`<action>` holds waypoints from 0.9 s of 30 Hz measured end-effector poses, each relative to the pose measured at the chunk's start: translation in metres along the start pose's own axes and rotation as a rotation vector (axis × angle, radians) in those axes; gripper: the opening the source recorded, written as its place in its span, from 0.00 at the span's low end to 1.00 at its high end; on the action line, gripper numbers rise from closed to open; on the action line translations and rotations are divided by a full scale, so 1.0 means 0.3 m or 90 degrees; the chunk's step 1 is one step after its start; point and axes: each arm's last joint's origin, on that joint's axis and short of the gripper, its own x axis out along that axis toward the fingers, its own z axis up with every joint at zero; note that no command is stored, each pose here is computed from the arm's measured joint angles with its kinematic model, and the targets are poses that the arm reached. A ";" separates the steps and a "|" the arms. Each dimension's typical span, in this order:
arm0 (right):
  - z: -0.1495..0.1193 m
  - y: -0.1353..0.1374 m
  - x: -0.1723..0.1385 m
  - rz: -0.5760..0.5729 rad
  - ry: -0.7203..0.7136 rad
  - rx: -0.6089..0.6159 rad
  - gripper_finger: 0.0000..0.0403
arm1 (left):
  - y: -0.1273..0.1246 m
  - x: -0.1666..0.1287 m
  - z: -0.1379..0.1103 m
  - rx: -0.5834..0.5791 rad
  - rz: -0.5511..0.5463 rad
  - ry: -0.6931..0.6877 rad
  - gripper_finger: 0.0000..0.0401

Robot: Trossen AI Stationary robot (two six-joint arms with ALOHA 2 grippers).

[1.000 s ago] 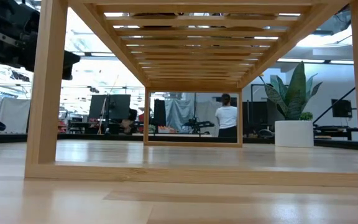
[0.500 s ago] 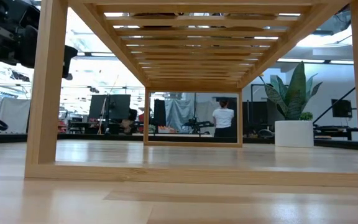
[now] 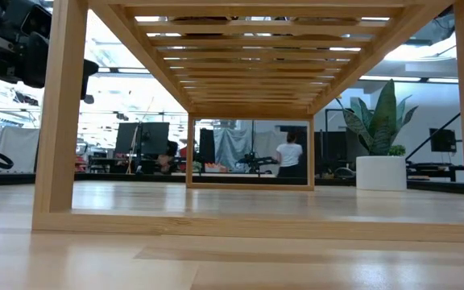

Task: Place coffee mugs
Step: Return to Home Position

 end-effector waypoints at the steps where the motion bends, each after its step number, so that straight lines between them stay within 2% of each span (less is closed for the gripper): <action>1: 0.000 0.000 0.000 0.000 0.000 0.000 0.30 | 0.000 0.000 0.000 -0.004 0.000 -0.001 0.00; 5: -0.011 -0.003 -0.002 0.007 0.023 -0.012 0.27 | 0.003 0.000 0.001 -0.008 0.019 -0.001 0.00; 9: -0.048 -0.001 -0.003 0.007 0.030 -0.020 0.13 | 0.009 0.000 0.001 -0.024 0.057 -0.002 0.00; 12: -0.113 -0.002 0.012 0.029 0.019 -0.007 0.04 | 0.011 -0.001 0.000 -0.045 0.071 -0.002 0.00; 18: -0.235 -0.020 0.066 0.105 -0.067 0.030 0.05 | 0.011 0.000 0.000 -0.057 0.071 -0.003 0.00; 27: -0.275 -0.088 0.152 0.182 -0.195 0.010 0.04 | 0.011 0.000 -0.001 -0.057 0.071 -0.002 0.00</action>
